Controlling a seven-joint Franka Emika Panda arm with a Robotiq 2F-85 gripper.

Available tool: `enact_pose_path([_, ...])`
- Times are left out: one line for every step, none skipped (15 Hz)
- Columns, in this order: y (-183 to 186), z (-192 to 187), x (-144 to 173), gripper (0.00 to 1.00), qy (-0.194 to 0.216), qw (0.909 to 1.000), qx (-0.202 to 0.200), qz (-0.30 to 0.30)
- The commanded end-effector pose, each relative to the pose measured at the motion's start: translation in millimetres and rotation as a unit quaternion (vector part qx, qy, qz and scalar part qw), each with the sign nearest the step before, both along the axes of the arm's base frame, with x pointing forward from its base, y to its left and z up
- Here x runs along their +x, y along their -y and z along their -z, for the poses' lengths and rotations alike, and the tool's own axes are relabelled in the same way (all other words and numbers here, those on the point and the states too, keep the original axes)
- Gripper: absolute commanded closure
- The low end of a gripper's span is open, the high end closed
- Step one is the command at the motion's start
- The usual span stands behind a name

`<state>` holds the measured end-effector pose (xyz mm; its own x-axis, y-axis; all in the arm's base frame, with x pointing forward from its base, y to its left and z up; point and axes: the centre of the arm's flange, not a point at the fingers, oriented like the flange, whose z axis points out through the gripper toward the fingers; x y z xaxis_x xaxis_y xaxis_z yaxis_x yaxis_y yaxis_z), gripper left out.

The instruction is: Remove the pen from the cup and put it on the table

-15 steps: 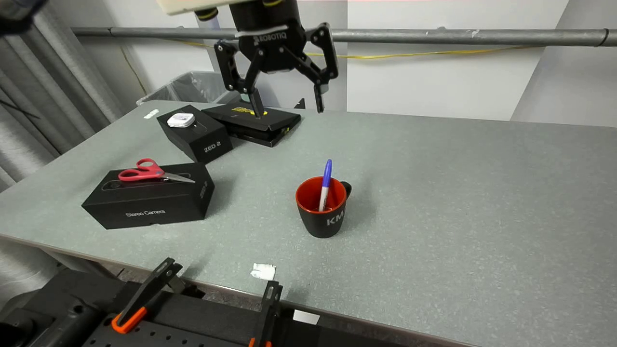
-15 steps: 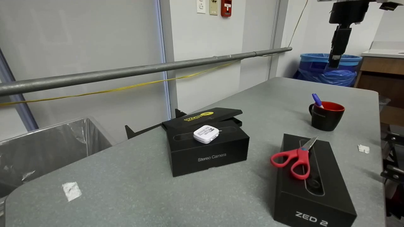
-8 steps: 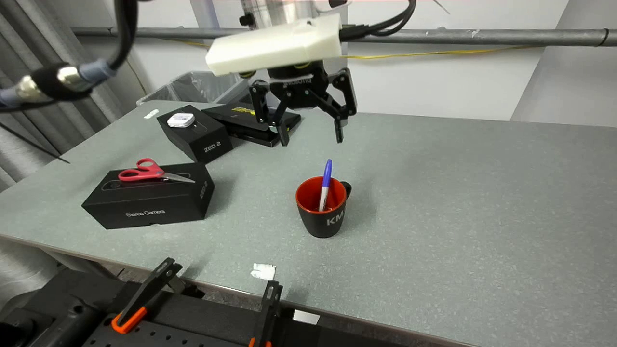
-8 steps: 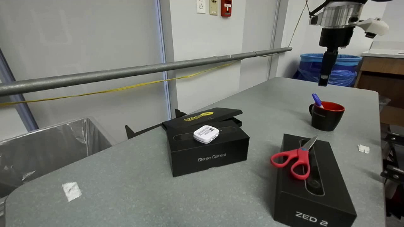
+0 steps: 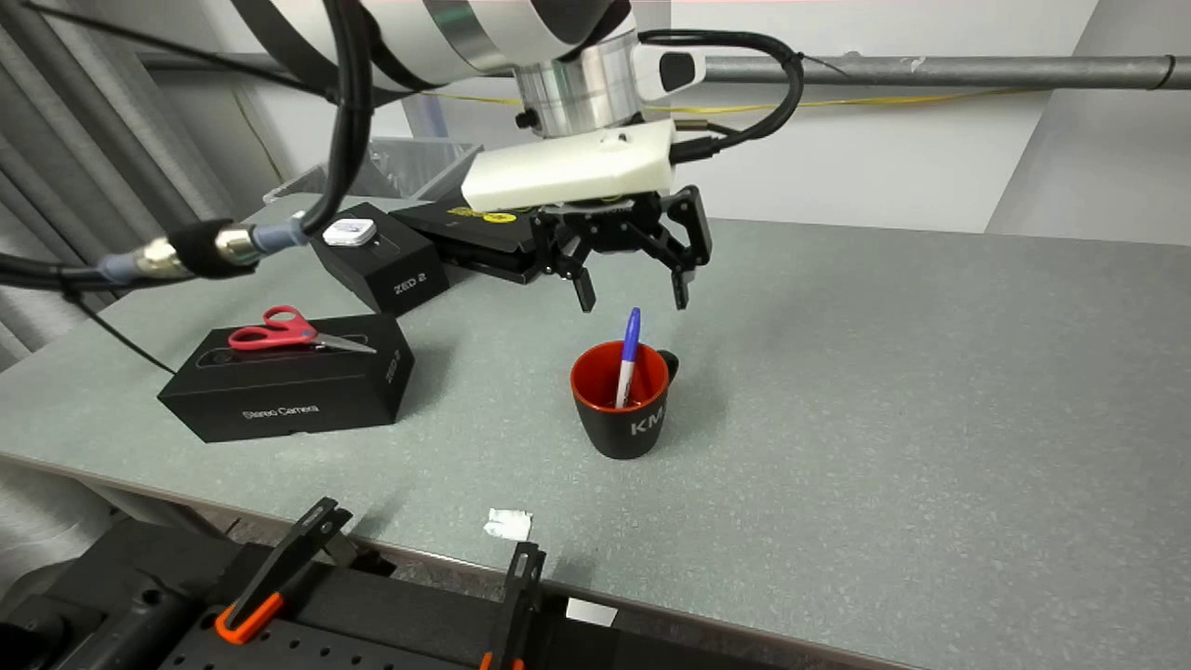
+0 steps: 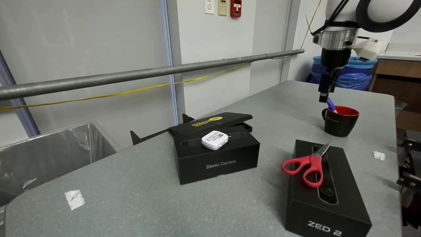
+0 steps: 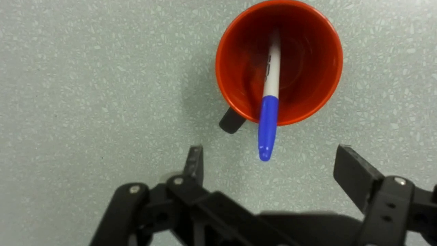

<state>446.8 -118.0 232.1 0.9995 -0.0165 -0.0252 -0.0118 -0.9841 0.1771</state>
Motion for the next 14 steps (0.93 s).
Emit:
enact_pose_path([8, 11, 12, 0.0, 0.012, 0.9998, -0.007, 0.014])
enact_pose_path([10, 10, 12, 0.25, 0.011, 0.9998, -0.006, 0.017])
enact_pose_path([12, 9, 11, 0.28, 0.008, 0.9998, -0.003, 0.017])
enact_pose_path([12, 7, 9, 0.34, -0.002, 0.9997, 0.0, 0.023])
enact_pose_path([12, 5, 6, 0.42, -0.007, 0.9996, 0.004, 0.026])
enact_pose_path([12, 3, 2, 0.51, -0.005, 0.9997, 0.008, 0.024])
enact_pose_path([11, 1, 0, 0.58, -0.003, 0.9996, 0.01, 0.024])
enact_pose_path([10, 1, 0, 0.67, -0.003, 0.9996, 0.011, 0.026])
enact_pose_path([10, 0, 0, 0.74, -0.006, 0.9995, 0.012, 0.028])
enact_pose_path([11, 0, 0, 0.81, -0.005, 0.9995, 0.012, 0.03])
enact_pose_path([11, 1, 0, 0.9, -0.007, 0.9994, 0.013, 0.033])
enact_pose_path([12, 0, 1, 0.97, -0.008, 0.9992, 0.015, 0.035])
enact_pose_path([13, -2, 0, 1.0, -0.01, 0.9991, 0.017, 0.039])
enact_pose_path([13, -5, 0, 1.0, -0.007, 0.9988, 0.022, 0.043])
